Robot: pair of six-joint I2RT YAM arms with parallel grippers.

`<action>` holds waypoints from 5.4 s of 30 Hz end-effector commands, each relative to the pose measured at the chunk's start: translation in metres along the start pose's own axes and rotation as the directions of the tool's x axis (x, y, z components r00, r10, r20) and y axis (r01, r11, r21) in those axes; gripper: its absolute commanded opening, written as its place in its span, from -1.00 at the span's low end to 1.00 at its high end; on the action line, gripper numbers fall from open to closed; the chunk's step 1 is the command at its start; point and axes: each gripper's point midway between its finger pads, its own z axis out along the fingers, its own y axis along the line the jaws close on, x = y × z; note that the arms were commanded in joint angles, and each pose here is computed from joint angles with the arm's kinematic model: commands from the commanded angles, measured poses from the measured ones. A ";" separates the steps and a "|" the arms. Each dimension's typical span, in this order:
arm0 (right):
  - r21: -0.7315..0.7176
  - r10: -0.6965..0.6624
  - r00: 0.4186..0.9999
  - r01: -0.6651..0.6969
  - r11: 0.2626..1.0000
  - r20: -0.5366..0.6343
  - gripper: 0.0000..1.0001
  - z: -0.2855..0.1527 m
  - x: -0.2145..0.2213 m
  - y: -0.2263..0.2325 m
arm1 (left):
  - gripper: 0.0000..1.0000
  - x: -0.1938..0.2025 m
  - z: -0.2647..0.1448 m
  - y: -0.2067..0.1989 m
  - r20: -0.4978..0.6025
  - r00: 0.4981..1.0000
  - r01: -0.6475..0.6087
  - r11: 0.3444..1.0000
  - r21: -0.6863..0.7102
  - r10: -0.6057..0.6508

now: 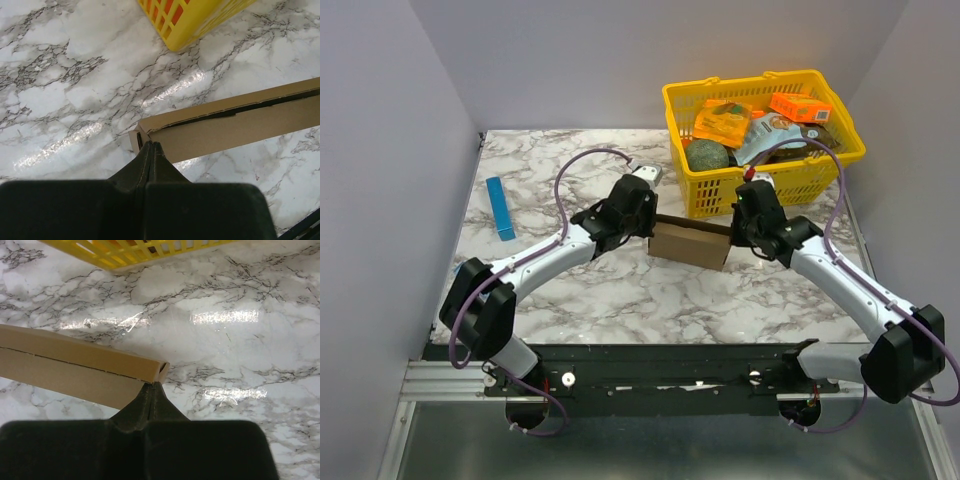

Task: Fold the paper box

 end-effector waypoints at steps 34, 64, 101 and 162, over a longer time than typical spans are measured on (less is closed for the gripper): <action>0.059 0.044 0.999 -0.044 0.997 0.007 -0.99 0.004 0.036 -0.012 | -1.00 0.055 -0.008 0.053 -0.076 0.997 -0.015 0.996 -0.090 0.008; 0.088 0.078 0.994 -0.071 0.994 -0.078 -0.99 0.001 0.118 -0.011 | -1.00 0.068 0.001 0.050 -0.068 0.997 0.016 0.991 -0.129 -0.025; -0.159 -0.459 0.839 0.516 0.841 0.293 0.99 -0.058 0.005 0.056 | -1.00 0.071 0.004 0.037 -0.098 0.972 -0.219 0.975 -0.026 0.215; 0.251 -0.747 0.656 0.710 0.658 0.108 0.02 0.001 0.071 0.062 | 0.35 0.013 -0.050 0.020 0.099 0.994 -0.060 0.997 0.051 0.055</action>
